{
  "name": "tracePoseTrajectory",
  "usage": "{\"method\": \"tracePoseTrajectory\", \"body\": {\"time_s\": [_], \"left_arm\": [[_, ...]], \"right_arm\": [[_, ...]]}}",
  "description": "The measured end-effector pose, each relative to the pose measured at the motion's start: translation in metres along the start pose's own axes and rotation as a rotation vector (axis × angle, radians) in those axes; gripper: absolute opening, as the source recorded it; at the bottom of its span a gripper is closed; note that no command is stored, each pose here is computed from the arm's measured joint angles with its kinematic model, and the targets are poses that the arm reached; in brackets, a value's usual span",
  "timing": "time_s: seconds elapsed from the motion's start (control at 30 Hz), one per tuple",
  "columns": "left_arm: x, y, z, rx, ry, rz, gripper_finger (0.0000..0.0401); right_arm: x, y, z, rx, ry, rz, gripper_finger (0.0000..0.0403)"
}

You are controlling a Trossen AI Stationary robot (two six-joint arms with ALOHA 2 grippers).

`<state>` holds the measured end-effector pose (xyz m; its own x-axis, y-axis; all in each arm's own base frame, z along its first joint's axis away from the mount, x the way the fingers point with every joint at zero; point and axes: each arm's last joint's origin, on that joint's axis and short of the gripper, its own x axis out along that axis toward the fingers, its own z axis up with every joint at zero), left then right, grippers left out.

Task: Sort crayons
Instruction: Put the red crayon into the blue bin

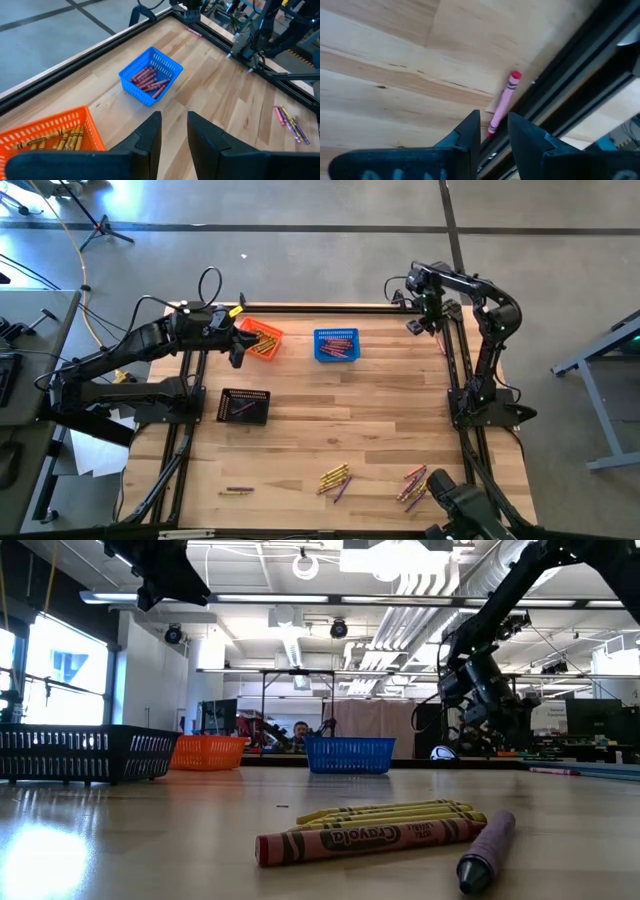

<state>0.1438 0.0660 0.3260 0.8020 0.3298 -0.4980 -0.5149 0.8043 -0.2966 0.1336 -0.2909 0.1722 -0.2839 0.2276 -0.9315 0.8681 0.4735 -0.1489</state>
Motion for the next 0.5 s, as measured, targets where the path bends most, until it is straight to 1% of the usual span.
{"method": "tracePoseTrajectory", "body": {"time_s": [0.27,0.5], "left_arm": [[0.0,0.001,0.0,0.007,0.0,0.019,0.0081],[0.0,0.001,-0.001,0.005,0.003,0.025,0.0081]], "right_arm": [[0.011,0.002,0.008,-0.032,0.059,-0.001,0.0083],[0.006,-0.001,0.03,-0.041,0.083,-0.057,0.0083]]}}
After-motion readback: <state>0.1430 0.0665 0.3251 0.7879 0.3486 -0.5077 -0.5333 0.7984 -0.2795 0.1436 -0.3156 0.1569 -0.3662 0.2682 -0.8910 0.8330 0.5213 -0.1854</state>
